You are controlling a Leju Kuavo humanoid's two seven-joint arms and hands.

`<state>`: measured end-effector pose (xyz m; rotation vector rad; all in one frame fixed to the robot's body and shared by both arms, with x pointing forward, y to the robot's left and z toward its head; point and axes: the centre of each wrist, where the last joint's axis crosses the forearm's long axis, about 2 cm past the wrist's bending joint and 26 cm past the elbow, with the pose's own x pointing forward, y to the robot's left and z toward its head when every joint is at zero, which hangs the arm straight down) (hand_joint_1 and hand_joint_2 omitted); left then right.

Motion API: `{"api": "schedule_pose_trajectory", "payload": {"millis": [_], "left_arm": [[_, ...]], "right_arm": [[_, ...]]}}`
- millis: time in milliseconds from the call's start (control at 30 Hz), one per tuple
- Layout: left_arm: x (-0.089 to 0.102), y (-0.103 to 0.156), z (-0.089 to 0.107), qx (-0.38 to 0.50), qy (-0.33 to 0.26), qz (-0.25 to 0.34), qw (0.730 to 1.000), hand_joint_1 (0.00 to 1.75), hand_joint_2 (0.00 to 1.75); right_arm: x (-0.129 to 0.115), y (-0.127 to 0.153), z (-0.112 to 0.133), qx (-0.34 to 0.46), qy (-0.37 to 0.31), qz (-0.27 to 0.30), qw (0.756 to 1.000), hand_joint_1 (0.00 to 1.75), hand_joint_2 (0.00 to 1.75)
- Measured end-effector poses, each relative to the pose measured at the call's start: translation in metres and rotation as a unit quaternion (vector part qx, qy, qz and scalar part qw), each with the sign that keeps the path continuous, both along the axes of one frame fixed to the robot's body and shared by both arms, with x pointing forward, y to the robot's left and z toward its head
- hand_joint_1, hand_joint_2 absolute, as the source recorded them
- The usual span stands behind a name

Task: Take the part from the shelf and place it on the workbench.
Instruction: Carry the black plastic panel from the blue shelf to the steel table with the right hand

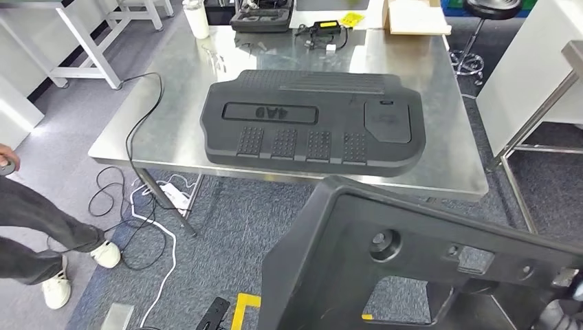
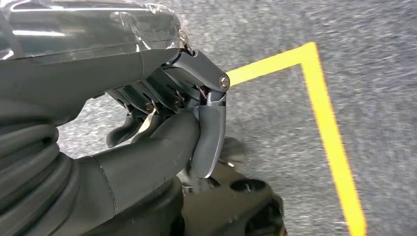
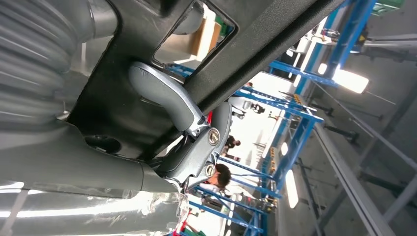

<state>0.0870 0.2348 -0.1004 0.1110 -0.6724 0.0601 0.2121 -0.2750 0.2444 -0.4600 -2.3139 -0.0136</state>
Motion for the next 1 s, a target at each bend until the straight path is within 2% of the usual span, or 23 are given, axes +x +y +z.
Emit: {"api": "schedule_pose_trajectory", "payload": {"millis": [1000], "left_arm": [[0.0025, 0.0022, 0.0002, 0.006, -0.002, -0.004, 1.000, 1.75, 1.75]], "right_arm": [[0.0008, 0.0002, 0.0010, -0.003, 0.000, 0.004, 1.000, 1.75, 1.75]]}}
